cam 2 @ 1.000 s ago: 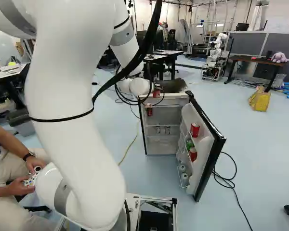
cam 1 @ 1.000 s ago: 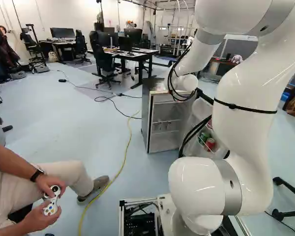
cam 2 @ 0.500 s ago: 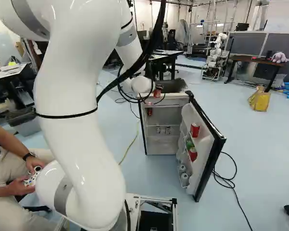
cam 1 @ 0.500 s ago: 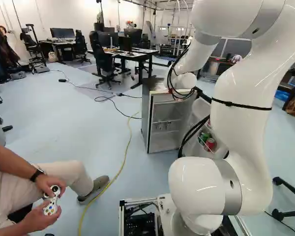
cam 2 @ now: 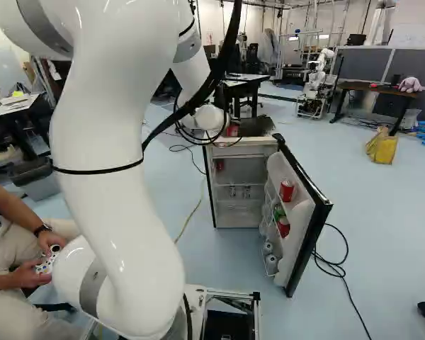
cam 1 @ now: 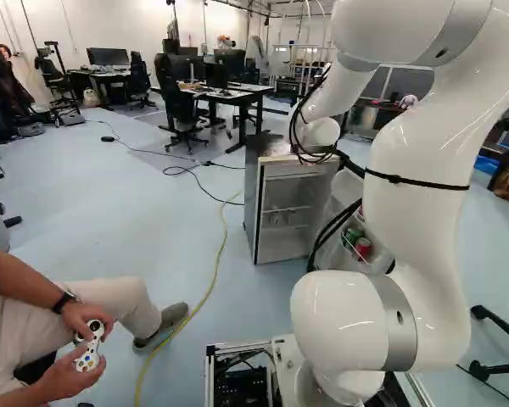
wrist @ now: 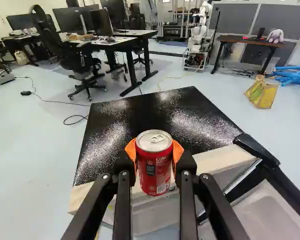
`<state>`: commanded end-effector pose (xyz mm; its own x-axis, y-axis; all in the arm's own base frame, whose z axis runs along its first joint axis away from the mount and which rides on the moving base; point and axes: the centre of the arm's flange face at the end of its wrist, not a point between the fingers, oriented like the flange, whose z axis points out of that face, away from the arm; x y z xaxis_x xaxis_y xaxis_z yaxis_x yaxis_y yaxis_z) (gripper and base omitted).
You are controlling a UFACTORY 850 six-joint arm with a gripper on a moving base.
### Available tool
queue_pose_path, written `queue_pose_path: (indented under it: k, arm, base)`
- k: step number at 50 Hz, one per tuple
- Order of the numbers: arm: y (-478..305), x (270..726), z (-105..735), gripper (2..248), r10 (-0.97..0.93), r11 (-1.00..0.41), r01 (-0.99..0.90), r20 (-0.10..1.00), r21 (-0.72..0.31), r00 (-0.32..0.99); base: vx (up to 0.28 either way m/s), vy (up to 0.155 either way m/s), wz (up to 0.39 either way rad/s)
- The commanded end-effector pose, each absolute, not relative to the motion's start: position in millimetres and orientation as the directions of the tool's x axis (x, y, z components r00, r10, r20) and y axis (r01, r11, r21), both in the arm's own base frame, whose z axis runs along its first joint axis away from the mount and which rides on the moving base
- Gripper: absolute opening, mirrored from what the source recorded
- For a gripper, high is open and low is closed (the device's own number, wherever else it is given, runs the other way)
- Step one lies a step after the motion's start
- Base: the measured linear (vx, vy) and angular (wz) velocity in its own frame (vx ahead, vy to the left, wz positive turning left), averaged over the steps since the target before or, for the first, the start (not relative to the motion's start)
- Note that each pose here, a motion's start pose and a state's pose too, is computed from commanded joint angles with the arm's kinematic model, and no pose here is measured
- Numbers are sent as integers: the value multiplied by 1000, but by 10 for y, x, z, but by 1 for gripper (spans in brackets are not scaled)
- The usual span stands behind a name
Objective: Grab a drink from the fridge
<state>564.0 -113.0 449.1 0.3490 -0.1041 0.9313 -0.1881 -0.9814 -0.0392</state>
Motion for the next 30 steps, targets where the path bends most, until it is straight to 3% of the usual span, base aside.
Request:
queue_pose_path:
  k: [30]
  arm:
    - [-1143,5894,4493,90,-99,-983,-181,937,-39,334]
  base:
    - [0,0,0]
